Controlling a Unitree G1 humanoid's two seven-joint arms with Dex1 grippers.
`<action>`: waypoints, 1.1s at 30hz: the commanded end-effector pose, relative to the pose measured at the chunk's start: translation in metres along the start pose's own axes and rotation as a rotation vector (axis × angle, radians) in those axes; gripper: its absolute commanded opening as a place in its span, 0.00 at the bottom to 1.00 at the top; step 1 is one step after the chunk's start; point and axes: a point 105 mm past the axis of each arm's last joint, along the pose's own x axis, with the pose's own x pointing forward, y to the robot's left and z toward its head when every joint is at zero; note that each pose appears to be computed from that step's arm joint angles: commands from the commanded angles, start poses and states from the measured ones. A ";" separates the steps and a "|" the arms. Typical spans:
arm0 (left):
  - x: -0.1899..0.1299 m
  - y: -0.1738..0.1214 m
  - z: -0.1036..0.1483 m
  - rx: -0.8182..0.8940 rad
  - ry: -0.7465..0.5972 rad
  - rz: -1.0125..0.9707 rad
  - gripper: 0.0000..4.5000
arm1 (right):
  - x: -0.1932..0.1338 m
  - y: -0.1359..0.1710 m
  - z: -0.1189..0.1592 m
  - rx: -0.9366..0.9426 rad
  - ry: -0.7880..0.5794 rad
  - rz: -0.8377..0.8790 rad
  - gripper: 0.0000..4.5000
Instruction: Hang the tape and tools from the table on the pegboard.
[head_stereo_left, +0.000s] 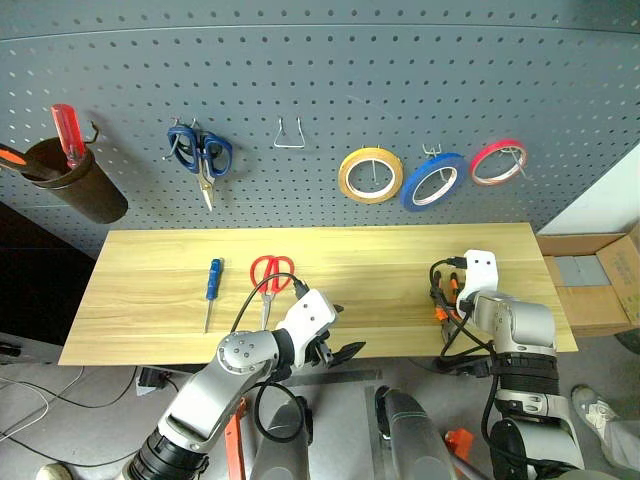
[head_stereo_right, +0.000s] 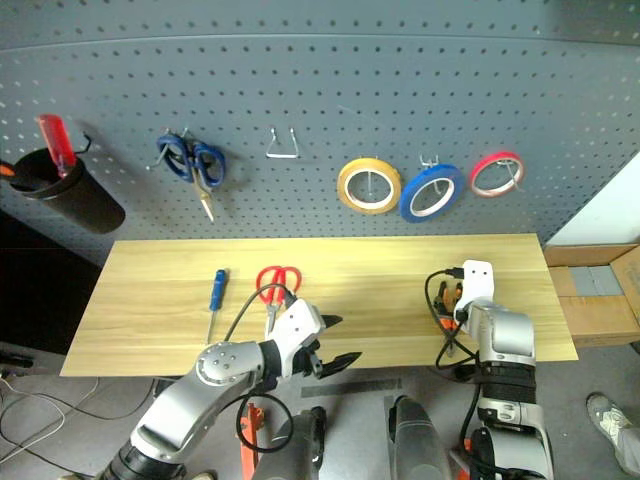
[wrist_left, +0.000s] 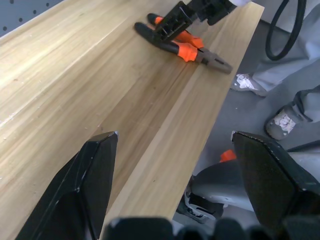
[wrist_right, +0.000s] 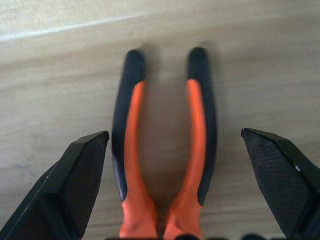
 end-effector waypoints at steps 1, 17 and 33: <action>-0.004 -0.002 0.013 -0.007 -0.050 0.018 0.87 | -0.002 0.005 0.004 -0.016 -0.016 0.029 0.98; -0.008 -0.005 0.014 -0.025 -0.044 0.015 0.87 | 0.020 -0.003 -0.007 -0.117 0.107 0.073 0.86; -0.009 0.000 0.023 -0.055 -0.085 0.039 0.87 | 0.003 0.038 0.016 -0.199 -0.009 0.282 0.62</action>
